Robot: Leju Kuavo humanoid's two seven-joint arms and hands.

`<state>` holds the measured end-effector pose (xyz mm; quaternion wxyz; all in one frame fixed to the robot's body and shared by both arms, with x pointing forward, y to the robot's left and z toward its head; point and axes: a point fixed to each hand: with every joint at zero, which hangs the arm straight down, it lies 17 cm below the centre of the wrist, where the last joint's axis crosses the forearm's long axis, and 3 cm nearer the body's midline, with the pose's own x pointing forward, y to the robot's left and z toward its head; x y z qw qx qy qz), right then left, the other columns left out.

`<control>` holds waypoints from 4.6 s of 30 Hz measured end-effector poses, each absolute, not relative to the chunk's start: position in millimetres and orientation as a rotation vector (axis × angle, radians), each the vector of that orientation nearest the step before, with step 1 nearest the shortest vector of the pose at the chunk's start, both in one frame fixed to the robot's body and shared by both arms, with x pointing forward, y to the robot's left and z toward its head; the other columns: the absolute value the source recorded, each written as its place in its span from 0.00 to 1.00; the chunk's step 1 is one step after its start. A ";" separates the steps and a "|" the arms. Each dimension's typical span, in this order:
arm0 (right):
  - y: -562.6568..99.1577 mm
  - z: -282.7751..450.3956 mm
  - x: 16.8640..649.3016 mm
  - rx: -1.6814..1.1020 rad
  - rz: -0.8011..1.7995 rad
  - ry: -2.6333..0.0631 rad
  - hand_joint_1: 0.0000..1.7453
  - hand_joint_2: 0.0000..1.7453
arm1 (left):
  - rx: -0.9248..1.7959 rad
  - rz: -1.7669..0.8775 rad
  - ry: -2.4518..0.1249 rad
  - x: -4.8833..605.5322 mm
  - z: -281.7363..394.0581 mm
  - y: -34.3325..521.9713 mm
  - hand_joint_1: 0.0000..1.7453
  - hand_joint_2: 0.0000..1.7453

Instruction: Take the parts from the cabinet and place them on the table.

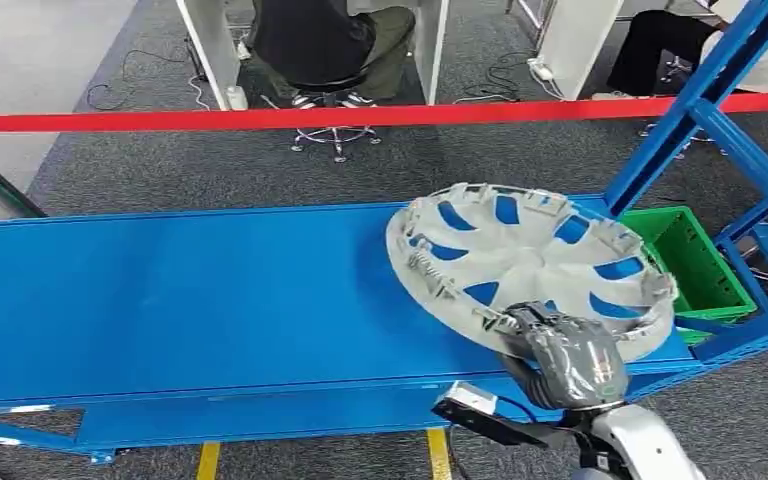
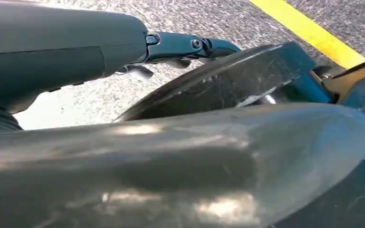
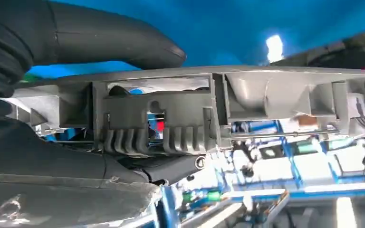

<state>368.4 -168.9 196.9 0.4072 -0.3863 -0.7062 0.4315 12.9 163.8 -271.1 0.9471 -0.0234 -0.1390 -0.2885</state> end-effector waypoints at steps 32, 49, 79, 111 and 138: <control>-200.6 262.8 343.1 -1.108 0.903 -1.914 1.00 1.00 | -0.043 -0.603 -0.419 37.7 -264.2 155.8 0.00 1.00; -183.3 275.9 324.2 -0.444 0.637 -2.093 1.00 1.00 | -0.082 -0.584 -0.457 46.7 -259.0 140.7 0.00 1.00; -189.2 326.5 280.2 -0.462 0.577 -2.302 1.00 1.00 | -0.098 -0.552 -0.532 49.1 -252.9 136.0 0.00 1.00; -231.4 358.2 262.2 -0.511 0.412 -2.407 1.00 1.00 | -0.086 -0.545 -0.496 48.1 -255.1 135.0 0.00 1.00; -243.7 360.9 256.9 -0.532 0.374 -2.399 1.00 1.00 | -0.073 -0.535 -0.484 48.3 -255.5 133.5 0.00 1.00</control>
